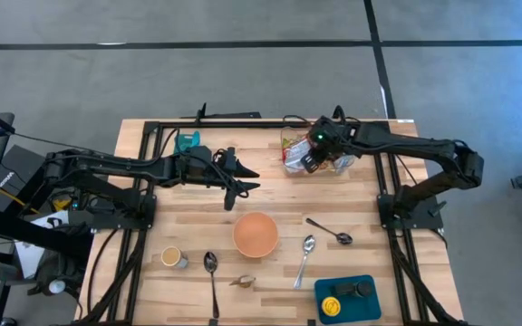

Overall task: Pick & Place Food Item
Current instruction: Put the top black spoon into the light green bin

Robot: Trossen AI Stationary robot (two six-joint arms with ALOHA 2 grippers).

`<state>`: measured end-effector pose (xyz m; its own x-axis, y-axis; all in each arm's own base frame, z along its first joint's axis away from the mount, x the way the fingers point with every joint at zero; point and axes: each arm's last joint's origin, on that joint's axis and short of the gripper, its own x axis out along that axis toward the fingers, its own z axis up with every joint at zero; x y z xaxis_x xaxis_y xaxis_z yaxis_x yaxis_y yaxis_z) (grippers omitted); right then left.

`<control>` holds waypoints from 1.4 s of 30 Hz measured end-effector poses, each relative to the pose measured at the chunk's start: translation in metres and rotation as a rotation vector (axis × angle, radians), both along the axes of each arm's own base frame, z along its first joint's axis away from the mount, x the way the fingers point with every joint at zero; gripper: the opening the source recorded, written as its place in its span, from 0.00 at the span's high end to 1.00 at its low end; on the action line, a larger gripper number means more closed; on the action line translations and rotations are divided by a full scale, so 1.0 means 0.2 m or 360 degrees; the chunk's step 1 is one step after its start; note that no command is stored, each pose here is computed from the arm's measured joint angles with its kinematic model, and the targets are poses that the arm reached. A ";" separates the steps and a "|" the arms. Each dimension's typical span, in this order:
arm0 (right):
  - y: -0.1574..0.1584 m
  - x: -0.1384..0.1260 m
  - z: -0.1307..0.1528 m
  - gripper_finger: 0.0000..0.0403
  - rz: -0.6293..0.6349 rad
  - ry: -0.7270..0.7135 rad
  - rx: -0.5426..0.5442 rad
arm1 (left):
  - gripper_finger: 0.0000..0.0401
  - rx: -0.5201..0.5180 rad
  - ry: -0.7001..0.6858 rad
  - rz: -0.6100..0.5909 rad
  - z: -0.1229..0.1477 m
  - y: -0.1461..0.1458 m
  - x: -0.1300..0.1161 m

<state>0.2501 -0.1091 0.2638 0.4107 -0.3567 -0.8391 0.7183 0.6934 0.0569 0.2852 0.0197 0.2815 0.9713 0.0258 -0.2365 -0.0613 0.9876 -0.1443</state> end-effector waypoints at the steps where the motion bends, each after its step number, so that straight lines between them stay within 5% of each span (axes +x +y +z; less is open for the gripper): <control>1: 0.00 -0.01 0.02 0.72 0.0010 -0.0020 -0.0012 | 0.65 0.0000 0.0000 0.0001 0.00 0.00 0.00; 8: 0.05 -0.10 0.17 0.75 0.0126 -0.0225 -0.0073 | 0.65 0.0001 -0.0023 0.0000 0.01 0.00 0.00; 21: 0.27 -0.27 0.43 0.91 0.0883 -0.0805 0.0083 | 0.65 0.0012 -0.0177 0.0000 0.05 0.00 0.01; 27: 0.38 -0.30 0.55 0.99 0.1114 -0.1092 -0.0052 | 0.65 0.0015 -0.0216 0.0000 0.06 0.00 0.01; 34: 0.44 -0.30 0.65 1.00 0.1156 -0.1326 -0.0277 | 0.65 0.0016 -0.0240 0.0000 0.07 0.00 0.01; 42: 0.48 -0.25 0.63 1.00 0.1129 -0.1295 -0.0312 | 0.65 0.0016 -0.0240 0.0000 0.07 0.00 0.01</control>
<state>0.1997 -0.0134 0.3897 0.9805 0.0815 -0.1787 -0.0496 0.9830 0.1766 0.2876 0.0198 0.2959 0.9958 0.0276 -0.0873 -0.0398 0.9891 -0.1420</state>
